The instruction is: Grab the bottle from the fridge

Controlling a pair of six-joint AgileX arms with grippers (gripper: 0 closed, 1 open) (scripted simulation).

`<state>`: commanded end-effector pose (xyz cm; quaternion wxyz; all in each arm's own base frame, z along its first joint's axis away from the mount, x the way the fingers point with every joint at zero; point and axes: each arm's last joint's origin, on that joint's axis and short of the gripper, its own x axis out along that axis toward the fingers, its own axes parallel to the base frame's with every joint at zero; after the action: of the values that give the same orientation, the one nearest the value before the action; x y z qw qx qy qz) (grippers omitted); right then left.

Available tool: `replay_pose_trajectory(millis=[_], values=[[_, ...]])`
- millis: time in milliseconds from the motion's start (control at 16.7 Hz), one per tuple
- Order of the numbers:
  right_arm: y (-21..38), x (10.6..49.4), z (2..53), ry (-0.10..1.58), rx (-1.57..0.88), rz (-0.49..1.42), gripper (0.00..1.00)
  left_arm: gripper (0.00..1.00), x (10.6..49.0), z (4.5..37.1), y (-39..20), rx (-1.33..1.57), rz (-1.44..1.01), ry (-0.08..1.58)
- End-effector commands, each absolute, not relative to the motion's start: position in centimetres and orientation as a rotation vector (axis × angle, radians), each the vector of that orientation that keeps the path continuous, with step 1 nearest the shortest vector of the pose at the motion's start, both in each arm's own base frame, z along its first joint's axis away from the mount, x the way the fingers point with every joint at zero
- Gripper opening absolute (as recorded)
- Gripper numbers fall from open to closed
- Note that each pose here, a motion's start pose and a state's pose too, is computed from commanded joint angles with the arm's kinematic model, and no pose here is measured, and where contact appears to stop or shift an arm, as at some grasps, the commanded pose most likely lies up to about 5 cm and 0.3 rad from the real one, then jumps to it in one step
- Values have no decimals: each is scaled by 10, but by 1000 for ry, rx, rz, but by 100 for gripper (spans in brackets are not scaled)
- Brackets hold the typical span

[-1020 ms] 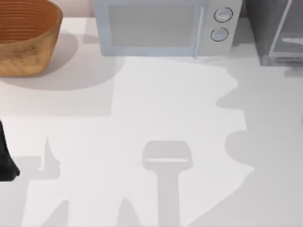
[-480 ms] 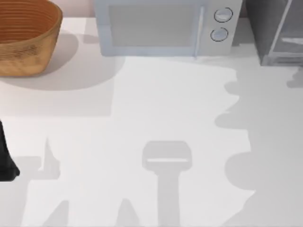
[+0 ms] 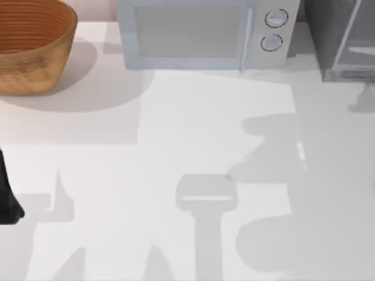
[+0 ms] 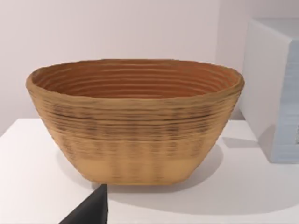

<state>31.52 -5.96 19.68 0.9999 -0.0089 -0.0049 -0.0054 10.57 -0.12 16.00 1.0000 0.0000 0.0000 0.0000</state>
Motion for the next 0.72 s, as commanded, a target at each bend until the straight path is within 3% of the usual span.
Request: replay_pose_trajectory(millis=[360,720], values=[[-29,226,234,-19,-15,-17,0,100,106,160,-1,0,0,0],[-9,138,206,-8,-2,-12,0,100,106,160,-1,0,0,0]])
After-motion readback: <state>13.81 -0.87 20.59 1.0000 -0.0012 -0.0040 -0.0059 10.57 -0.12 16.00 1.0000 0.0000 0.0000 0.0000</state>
